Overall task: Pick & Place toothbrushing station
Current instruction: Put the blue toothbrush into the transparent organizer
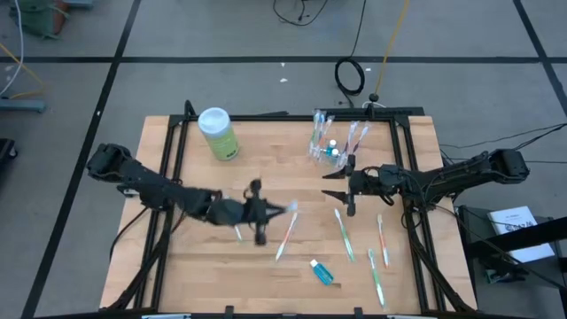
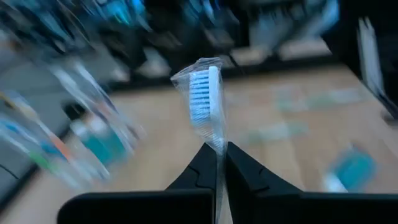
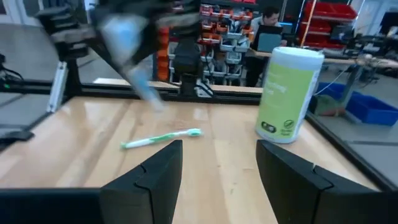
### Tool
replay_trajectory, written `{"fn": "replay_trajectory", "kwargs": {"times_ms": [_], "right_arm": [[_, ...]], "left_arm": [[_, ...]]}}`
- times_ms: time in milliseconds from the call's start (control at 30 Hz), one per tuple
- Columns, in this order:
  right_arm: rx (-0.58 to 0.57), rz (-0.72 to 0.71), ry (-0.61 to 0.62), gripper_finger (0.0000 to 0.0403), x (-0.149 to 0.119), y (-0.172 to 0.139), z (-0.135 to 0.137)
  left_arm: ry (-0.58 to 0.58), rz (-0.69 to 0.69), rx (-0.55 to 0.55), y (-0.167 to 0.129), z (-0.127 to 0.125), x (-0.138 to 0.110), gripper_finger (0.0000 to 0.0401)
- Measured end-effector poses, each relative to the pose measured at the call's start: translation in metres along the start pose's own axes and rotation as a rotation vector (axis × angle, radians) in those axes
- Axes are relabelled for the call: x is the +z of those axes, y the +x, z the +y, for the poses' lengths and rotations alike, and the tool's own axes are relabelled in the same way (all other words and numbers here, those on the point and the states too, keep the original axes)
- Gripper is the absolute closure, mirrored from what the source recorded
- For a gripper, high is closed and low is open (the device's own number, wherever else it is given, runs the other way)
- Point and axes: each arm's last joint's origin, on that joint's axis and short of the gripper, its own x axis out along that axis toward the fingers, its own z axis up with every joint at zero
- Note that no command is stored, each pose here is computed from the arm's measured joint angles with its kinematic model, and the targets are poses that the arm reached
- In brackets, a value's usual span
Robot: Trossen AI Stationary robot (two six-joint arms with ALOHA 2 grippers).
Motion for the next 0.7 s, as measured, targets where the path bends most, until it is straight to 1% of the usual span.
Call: {"fn": "replay_trajectory", "kwargs": {"times_ms": [100, 167, 267, 333, 467, 567, 633, 700], "right_arm": [[0.021, -0.002, 0.031, 0.0206, 0.000, 0.000, 0.004], [0.039, 0.001, 0.043, 0.0206, 0.000, 0.000, 0.008], [0.066, 0.012, 0.047, 0.0206, -0.003, 0.002, 0.014], [0.075, -0.011, 0.050, 0.0206, -0.005, 0.007, 0.018], [0.014, -0.027, 0.096, 0.0206, -0.015, 0.019, 0.024], [-0.008, -0.010, 0.100, 0.0206, -0.028, 0.029, 0.027], [-0.007, -0.069, 0.121, 0.0206, -0.030, 0.035, 0.028], [-0.004, -0.151, 0.172, 0.0206, -0.027, 0.038, 0.028]], "left_arm": [[-0.037, -0.122, 0.078, 0.008, 0.023, 0.012, 0.0387], [-0.063, -0.187, 0.094, 0.012, 0.036, 0.018, 0.0384], [-0.089, -0.237, 0.021, 0.017, 0.051, 0.021, 0.0392], [-0.114, -0.246, -0.039, 0.019, 0.058, 0.021, 0.0395], [-0.119, -0.264, -0.095, 0.031, 0.060, 0.014, 0.0386], [-0.103, -0.362, -0.144, 0.041, 0.055, 0.013, 0.0392], [-0.089, -0.421, -0.166, 0.045, 0.054, 0.013, 0.0396], [-0.087, -0.438, -0.166, 0.051, 0.053, 0.009, 0.0392]]}}
